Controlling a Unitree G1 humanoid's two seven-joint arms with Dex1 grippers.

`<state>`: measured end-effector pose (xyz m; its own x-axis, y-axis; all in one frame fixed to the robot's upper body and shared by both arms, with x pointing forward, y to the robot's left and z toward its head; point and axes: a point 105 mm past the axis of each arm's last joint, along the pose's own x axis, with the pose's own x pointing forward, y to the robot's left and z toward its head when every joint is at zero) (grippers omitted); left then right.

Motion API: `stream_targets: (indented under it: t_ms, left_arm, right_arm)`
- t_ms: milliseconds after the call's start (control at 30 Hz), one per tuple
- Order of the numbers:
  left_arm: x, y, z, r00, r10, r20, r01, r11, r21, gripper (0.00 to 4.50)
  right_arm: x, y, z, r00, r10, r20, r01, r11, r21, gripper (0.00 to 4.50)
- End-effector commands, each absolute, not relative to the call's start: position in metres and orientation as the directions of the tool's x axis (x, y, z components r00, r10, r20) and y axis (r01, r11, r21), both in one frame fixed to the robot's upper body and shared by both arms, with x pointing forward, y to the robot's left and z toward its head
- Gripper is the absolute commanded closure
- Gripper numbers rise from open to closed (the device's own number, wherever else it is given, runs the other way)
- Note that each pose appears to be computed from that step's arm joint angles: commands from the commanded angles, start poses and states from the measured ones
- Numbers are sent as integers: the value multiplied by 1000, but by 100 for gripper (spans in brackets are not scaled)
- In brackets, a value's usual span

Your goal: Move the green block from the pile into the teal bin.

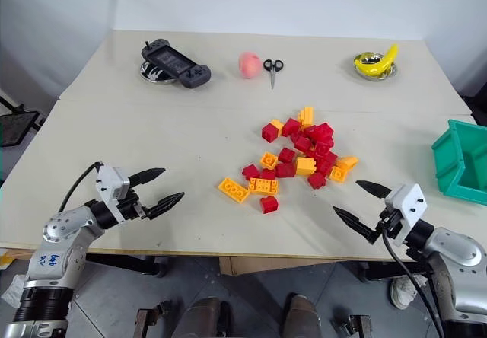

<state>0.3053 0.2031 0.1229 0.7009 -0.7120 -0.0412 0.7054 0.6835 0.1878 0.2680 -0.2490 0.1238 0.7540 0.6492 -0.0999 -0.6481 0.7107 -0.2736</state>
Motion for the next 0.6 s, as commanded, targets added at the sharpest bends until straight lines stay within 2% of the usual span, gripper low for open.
stream_targets:
  t_ms: [33,200,300,467,600]
  left_arm:
    - [307,204,136,707,-708,-2,689,688,228,0]
    - [306,195,140,674,-738,34,718,665,206,0]
    - [306,190,142,654,-755,41,733,646,211,0]
    - [305,175,145,596,-801,52,774,591,229,0]
    - [307,166,148,562,-825,60,794,558,239,0]
  right_arm:
    - [268,-253,136,753,653,-74,-640,703,-311,5]
    - [266,-252,135,746,663,-72,-651,700,-293,5]
    - [260,-242,136,705,707,-60,-695,671,-257,5]
    - [251,-185,136,560,826,-67,-820,541,-187,5]
    - [255,-138,140,516,856,-35,-852,508,-126,5]
